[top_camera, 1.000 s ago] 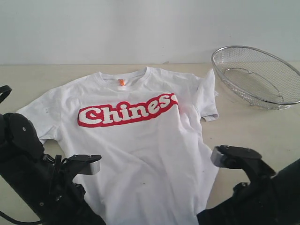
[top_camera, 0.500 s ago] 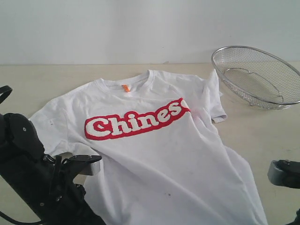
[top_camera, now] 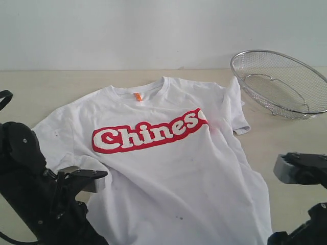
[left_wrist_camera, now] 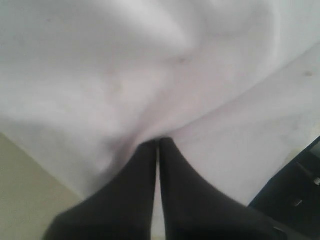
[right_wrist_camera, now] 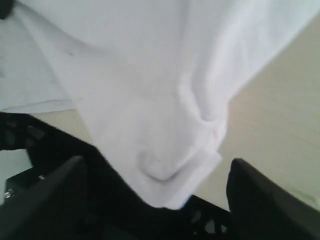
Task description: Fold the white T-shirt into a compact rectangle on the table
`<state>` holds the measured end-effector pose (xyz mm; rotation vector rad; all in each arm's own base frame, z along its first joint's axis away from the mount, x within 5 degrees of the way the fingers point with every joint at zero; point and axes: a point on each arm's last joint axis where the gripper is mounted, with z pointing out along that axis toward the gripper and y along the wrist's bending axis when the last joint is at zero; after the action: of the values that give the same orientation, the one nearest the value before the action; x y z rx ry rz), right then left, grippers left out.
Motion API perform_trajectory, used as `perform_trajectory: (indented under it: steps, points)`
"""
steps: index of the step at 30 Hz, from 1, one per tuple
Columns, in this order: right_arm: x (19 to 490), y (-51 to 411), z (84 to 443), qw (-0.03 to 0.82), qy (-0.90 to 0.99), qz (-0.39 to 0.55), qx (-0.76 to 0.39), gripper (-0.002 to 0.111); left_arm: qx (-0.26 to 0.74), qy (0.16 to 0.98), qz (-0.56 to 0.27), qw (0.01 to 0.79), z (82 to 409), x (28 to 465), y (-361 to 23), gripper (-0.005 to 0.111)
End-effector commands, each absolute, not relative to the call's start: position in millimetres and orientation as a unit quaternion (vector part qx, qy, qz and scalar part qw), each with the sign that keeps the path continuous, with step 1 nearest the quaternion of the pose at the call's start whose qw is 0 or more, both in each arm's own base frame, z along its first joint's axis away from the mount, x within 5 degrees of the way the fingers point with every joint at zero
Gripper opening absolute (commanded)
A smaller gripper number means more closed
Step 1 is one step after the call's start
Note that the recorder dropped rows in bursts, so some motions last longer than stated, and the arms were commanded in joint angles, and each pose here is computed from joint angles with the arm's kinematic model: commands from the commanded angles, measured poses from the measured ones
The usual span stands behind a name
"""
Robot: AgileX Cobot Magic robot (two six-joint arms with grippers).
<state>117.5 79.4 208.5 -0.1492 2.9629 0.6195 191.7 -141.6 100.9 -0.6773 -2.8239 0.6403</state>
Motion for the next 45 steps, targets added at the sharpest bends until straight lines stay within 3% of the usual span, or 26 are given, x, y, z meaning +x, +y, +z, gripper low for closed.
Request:
perform_trajectory:
  steps: [1,5,8,11,12,18,23,28,37,45]
  points:
    - [118.1,63.5,210.4,0.037,0.993,0.114,0.002,0.065,-0.212,-0.957,0.184,0.072,96.2,201.7,-123.2,0.005]
    - [129.9,60.6,223.9,0.081,0.993,0.088,-0.010,0.053,-0.180,-0.965,0.182,0.057,95.7,211.1,-109.3,0.005]
    - [141.5,64.9,236.2,0.132,0.986,0.105,-0.017,0.039,-0.155,-0.971,0.176,0.039,95.3,219.5,-97.2,0.005]
    - [145.3,66.2,236.8,0.138,0.984,0.103,-0.039,0.006,-0.123,-0.977,0.172,0.026,94.8,226.6,-82.4,0.005]
    - [146.9,66.9,234.3,0.132,0.985,0.098,-0.053,0.000,-0.107,-0.979,0.170,0.022,94.7,229.0,-77.0,0.005]
    - [158.5,81.1,213.9,0.071,0.986,0.129,-0.076,0.000,-0.091,-0.977,0.191,0.016,103.5,236.6,-67.2,0.005]
    - [169.5,89.3,197.2,0.048,0.984,0.141,-0.103,0.000,-0.130,-0.945,0.295,-0.057,150.6,245.0,-86.5,0.005]
    - [173.0,97.4,184.7,0.033,0.979,0.172,-0.107,0.000,-0.146,-0.936,0.310,-0.084,169.9,240.9,-95.7,0.005]
    - [160.3,102.3,167.0,-0.004,0.971,0.212,-0.110,0.000,-0.212,-0.931,0.298,-0.013,136.7,225.5,-140.2,0.005]
    - [148.1,132.4,165.7,0.029,0.963,0.218,-0.157,0.000,-0.196,-0.947,0.254,0.014,103.5,230.4,-137.5,0.005]
